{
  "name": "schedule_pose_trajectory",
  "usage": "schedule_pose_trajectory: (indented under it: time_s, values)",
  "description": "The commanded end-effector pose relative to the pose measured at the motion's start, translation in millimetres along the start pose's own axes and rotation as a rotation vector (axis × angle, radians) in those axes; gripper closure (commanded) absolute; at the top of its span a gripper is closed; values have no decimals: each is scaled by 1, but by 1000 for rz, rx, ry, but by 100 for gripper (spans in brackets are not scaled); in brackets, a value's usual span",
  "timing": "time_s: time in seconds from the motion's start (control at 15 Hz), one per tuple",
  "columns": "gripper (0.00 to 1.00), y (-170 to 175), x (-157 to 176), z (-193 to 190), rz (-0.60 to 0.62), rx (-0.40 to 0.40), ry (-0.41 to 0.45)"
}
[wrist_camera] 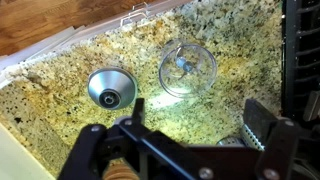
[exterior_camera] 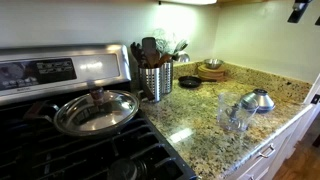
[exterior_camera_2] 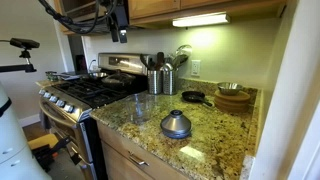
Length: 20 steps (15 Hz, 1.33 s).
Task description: Remove the silver object from the transparent jug
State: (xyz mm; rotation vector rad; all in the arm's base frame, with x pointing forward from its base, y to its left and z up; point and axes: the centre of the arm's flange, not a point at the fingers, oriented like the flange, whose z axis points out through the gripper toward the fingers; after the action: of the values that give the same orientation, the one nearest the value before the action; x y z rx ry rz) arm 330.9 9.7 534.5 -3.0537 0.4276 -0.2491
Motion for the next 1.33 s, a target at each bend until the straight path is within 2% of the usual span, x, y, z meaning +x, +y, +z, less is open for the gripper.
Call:
schedule_pose_trajectory:
  time_s: [0.0, 0.4, 0.67, 0.93, 1.27]
  values:
    - [0, 0, 0, 0, 0, 0, 0]
    - [0, 0, 1, 1, -1, 0, -2]
    - [0, -8, 20, 16, -3, 5, -16]
    - [0, -19, 47, 46, 8, -6, -14]
    - [0, -37, 81, 101, 38, -27, -58]
